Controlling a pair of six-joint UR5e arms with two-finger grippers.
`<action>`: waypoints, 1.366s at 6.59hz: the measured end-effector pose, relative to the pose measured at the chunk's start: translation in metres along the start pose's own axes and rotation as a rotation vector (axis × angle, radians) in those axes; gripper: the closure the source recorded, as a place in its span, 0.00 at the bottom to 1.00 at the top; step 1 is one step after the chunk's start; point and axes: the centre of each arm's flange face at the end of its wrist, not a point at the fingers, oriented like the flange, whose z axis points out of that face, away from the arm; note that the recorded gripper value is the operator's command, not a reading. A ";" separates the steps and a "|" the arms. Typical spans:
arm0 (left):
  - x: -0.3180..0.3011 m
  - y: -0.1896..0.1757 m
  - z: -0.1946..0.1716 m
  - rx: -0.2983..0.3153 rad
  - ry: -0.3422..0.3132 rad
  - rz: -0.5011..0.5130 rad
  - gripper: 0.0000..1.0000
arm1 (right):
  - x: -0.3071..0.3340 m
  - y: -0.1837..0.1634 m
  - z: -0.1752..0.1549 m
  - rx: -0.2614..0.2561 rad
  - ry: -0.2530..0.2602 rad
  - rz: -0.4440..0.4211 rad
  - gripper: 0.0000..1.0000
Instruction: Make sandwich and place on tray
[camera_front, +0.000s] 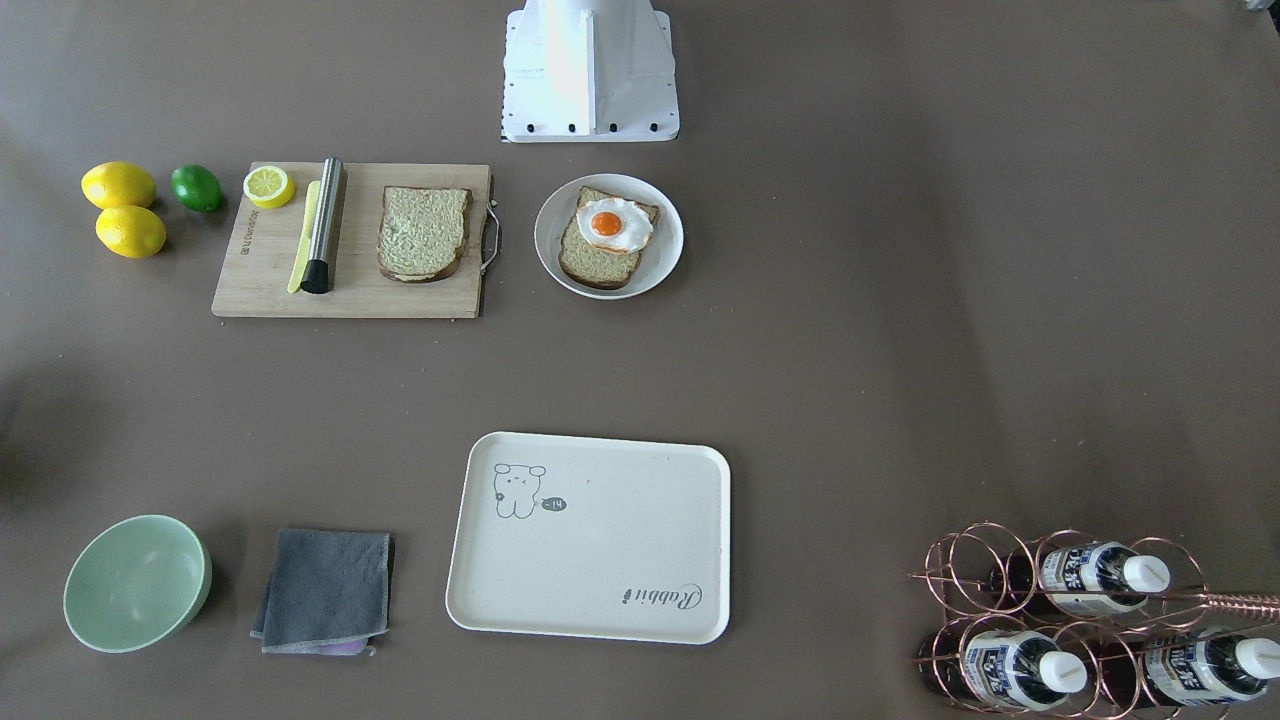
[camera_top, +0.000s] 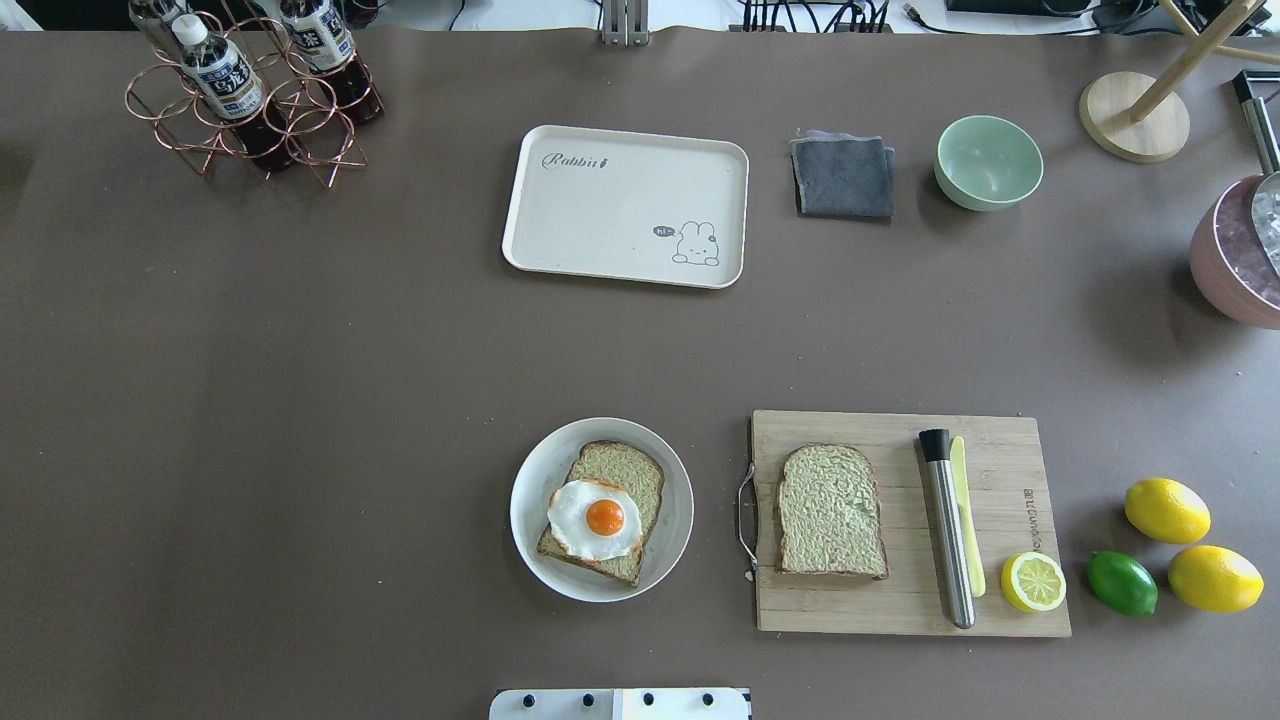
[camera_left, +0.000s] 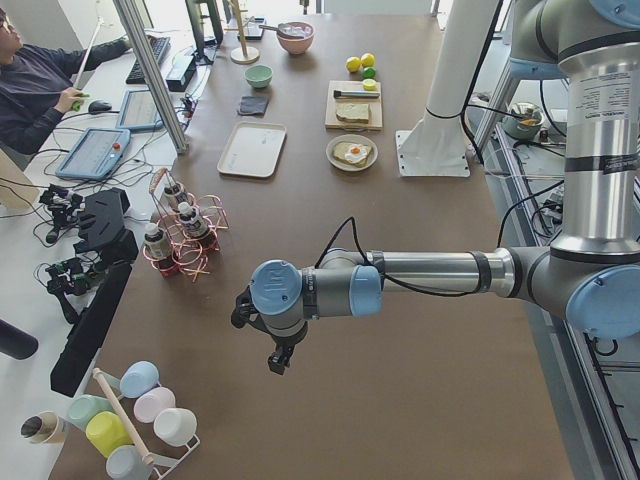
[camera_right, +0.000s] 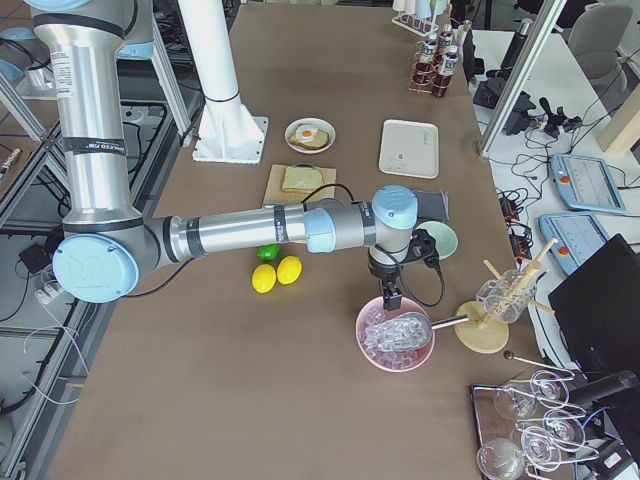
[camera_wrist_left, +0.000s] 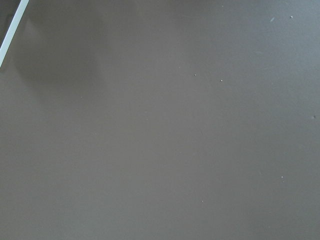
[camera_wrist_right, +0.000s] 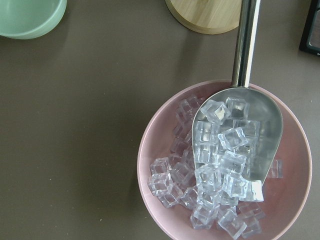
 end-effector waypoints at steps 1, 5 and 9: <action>0.000 0.002 0.001 -0.001 0.001 -0.004 0.03 | 0.000 0.000 0.001 -0.001 -0.001 0.088 0.00; 0.015 -0.030 -0.017 0.059 0.018 0.057 0.03 | -0.050 -0.034 -0.024 0.074 -0.014 0.113 0.00; 0.062 -0.102 -0.040 0.203 0.029 0.097 0.02 | -0.168 -0.094 -0.037 0.135 -0.076 -0.047 0.00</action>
